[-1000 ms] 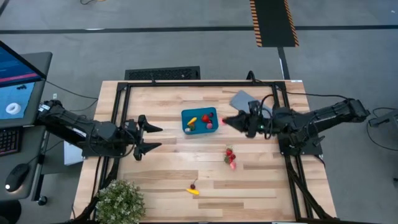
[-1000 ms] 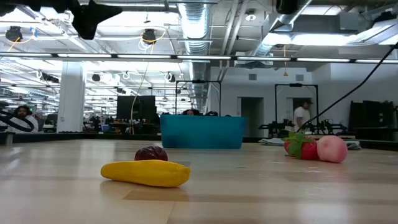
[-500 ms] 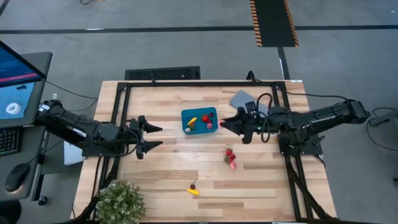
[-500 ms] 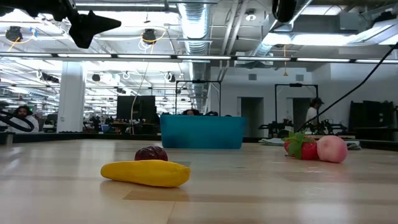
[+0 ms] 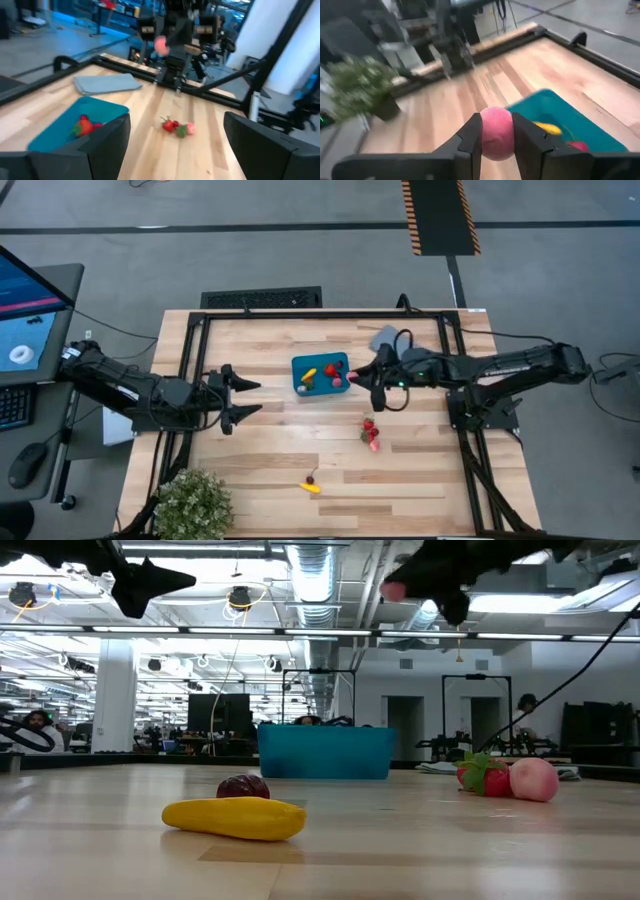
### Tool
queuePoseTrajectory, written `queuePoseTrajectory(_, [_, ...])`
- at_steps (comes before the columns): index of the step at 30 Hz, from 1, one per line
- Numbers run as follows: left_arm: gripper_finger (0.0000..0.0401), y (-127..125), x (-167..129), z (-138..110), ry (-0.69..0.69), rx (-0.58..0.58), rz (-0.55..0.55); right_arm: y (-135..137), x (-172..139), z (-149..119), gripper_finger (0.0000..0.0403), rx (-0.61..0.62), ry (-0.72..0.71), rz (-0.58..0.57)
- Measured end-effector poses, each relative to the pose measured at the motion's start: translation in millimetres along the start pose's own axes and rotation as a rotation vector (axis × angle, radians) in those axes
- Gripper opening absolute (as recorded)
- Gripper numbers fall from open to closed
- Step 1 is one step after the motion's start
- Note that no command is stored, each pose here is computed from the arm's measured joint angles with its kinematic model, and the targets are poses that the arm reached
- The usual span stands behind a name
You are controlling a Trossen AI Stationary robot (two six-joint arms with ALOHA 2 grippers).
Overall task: Pick and placing Produce into tupperware
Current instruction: Put the peach into the blue bin
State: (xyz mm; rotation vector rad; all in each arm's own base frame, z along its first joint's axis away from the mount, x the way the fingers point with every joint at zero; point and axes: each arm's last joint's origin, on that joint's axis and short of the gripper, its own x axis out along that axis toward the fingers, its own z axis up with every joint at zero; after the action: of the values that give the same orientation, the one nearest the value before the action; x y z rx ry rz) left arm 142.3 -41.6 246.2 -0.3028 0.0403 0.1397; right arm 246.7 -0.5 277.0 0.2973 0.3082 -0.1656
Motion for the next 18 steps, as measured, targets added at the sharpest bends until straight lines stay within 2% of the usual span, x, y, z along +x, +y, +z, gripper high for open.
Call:
queuePoseTrajectory(3, [0.0311,1,1,-1,-0.004,0.01,0.036,-7,12,0,0.0109,-0.053,0.041,-0.02])
queuePoseTrajectory(9, [0.0311,3,1,0,-0.021,0.04,0.098,-13,44,0,0.0109,-0.215,0.225,-0.107])
queuePoseTrajectory(14, [0.0311,3,1,0,-0.023,0.037,0.098,-13,77,13,0.0109,-0.321,0.308,-0.102])
queuePoseTrajectory(18, [0.0311,3,1,0,-0.02,0.038,0.099,-18,100,19,0.0109,-0.391,0.424,-0.14])
